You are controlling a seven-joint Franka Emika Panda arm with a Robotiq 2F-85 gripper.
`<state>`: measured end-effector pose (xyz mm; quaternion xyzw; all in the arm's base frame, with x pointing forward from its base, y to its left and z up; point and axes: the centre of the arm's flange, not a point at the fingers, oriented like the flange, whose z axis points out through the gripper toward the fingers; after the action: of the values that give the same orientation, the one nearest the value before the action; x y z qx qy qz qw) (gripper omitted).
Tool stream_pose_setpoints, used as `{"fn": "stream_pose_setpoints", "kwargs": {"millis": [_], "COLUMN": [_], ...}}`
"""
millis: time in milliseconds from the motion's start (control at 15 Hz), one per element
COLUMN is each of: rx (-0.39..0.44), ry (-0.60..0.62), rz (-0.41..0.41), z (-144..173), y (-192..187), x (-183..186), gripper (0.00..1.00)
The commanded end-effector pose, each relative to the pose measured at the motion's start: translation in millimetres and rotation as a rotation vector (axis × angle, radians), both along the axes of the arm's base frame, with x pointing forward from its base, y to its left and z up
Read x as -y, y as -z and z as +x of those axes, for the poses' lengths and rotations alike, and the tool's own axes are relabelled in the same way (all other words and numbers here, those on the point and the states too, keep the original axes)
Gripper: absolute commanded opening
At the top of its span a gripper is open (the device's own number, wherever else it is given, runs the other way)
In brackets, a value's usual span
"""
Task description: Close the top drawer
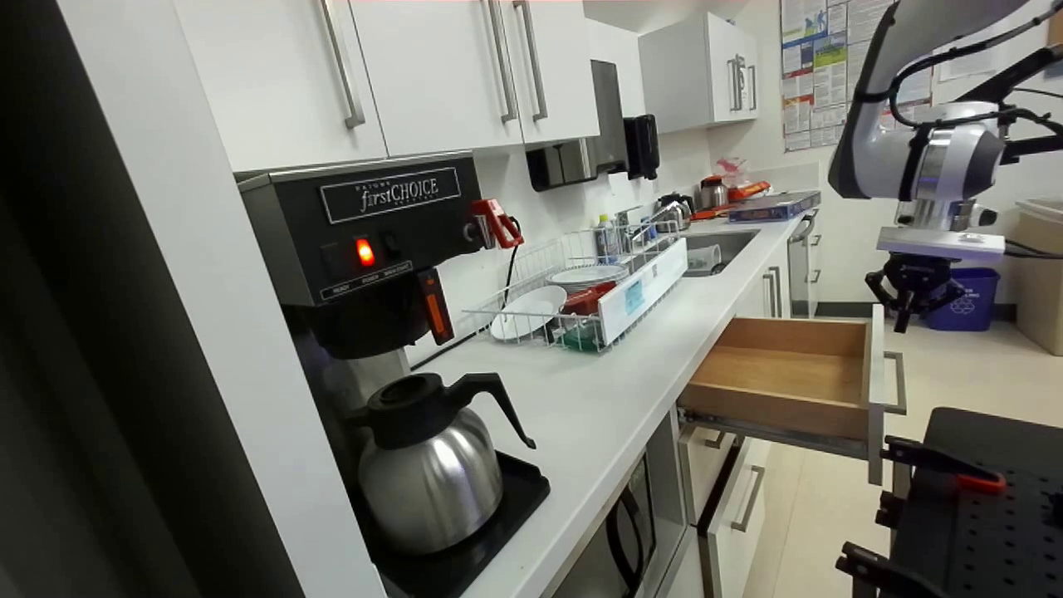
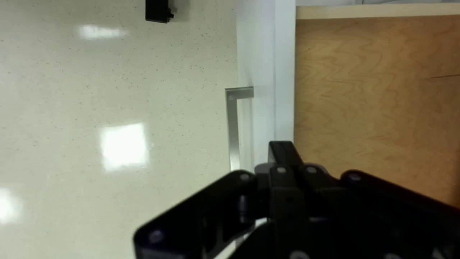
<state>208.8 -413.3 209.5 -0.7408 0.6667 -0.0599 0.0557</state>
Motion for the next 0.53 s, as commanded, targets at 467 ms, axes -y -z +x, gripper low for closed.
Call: {"fn": "stream_pose_setpoints", "kwargs": {"millis": [467], "rx": [-0.106], "ry": [0.086], "rz": [0.031], "z": [-17], "y": [49], "x": [27], "gripper": [0.01]}}
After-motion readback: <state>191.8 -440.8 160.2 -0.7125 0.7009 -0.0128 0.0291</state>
